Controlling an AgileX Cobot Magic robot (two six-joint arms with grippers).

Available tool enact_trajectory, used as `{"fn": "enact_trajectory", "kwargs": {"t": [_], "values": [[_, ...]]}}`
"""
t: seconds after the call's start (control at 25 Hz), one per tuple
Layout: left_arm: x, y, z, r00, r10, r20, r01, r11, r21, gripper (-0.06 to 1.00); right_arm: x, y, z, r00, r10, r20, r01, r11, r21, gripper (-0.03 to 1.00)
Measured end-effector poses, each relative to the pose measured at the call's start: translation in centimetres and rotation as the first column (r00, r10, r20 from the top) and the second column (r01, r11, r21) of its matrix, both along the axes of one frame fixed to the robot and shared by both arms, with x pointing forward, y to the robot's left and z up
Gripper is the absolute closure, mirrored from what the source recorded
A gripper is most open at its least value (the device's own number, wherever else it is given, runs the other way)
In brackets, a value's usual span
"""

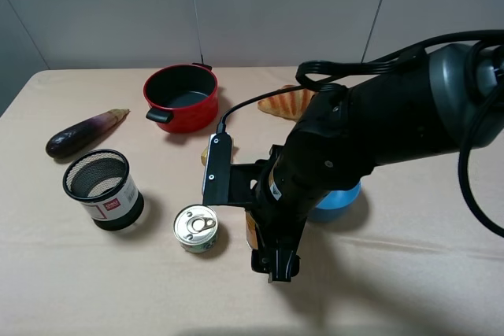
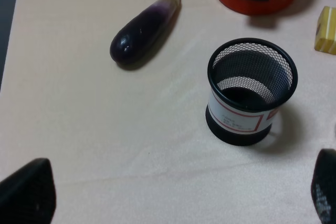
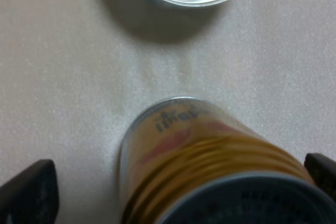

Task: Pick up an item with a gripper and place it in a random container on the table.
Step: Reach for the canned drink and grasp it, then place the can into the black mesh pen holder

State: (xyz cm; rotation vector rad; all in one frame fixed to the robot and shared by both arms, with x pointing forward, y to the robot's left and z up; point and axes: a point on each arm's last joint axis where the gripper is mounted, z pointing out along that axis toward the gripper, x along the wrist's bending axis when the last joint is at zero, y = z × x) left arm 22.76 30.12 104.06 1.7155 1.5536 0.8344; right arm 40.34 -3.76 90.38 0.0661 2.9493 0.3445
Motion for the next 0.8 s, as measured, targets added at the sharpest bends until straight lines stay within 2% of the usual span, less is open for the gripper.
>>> {"fn": "enact_trajectory", "kwargs": {"t": [0.28, 0.44, 0.8], "values": [[0.0, 0.0, 0.0, 1.0, 0.0, 0.0, 0.0, 1.0, 0.0, -0.04, -0.02, -0.05, -0.01, 1.0, 0.0, -0.003, 0.0, 1.0, -0.005, 0.28], [0.0, 0.0, 0.0, 1.0, 0.0, 0.0, 0.0, 1.0, 0.0, -0.04, -0.02, -0.1, -0.03, 1.0, 0.006, 0.0, -0.006, 1.0, -0.012, 0.46], [0.0, 0.0, 0.0, 1.0, 0.0, 0.0, 0.0, 1.0, 0.0, -0.04, -0.08, -0.15, -0.02, 1.0, -0.003, -0.009, 0.002, 1.0, -0.016, 0.47]]}}
